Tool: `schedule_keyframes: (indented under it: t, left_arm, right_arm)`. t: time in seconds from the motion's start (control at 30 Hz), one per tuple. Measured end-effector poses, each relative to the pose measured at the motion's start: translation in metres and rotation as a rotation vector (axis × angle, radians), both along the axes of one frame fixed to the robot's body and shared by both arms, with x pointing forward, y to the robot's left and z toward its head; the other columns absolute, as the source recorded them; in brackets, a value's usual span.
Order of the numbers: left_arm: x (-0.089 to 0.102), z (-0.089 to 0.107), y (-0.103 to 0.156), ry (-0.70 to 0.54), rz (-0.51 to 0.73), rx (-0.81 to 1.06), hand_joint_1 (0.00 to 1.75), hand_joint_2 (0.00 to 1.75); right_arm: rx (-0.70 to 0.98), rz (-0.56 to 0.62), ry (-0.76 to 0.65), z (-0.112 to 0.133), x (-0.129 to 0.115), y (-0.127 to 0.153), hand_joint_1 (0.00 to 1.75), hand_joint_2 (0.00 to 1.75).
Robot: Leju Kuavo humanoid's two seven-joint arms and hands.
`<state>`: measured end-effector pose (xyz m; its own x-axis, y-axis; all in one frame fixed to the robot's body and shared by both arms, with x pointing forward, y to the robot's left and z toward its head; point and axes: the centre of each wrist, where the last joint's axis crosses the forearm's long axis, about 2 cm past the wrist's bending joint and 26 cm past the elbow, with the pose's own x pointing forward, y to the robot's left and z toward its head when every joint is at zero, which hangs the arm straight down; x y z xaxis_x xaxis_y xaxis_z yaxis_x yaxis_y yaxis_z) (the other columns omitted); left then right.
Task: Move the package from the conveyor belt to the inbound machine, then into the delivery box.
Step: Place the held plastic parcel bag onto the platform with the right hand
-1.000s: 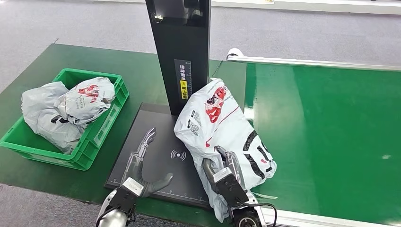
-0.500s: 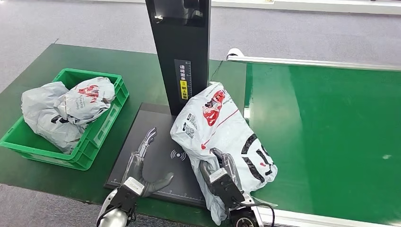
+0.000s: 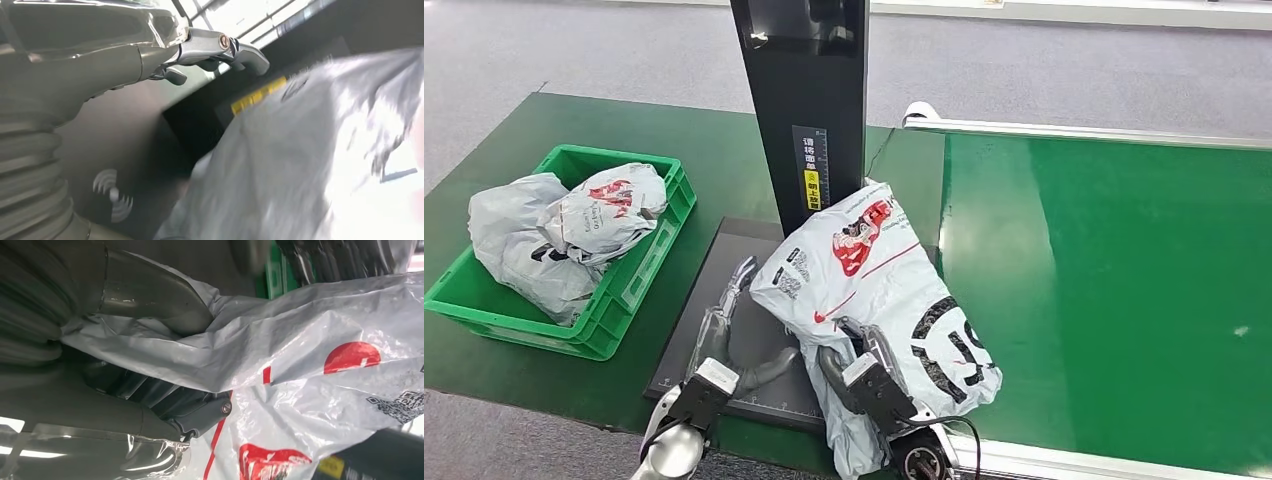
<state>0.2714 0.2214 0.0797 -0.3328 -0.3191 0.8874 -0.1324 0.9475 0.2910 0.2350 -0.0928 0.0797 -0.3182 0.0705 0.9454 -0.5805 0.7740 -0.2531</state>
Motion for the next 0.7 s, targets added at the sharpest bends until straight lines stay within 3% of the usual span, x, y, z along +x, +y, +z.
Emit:
schedule_keyframes:
  t: [0.2, 0.5, 0.63, 0.7]
  left_arm:
    - [0.000, -0.006, 0.016, 0.000, 0.041, 0.004, 0.00, 1.75]
    - [0.003, -0.013, 0.019, 0.007, 0.025, -0.005, 0.00, 1.75]
    - [0.007, -0.016, 0.019, 0.013, 0.025, -0.005, 0.00, 1.75]
    - [0.008, -0.016, 0.020, 0.015, 0.033, -0.006, 0.00, 1.75]
  right_arm:
    - [-0.011, 0.075, 0.023, -0.009, -0.003, 0.009, 1.75, 1.75]
    - [-0.002, 0.093, 0.087, -0.018, -0.006, 0.020, 1.75, 1.75]
    - [-0.014, 0.085, 0.093, -0.020, -0.004, 0.022, 0.00, 1.75]
    - [-0.044, 0.048, 0.065, -0.019, -0.001, 0.021, 0.00, 1.75]
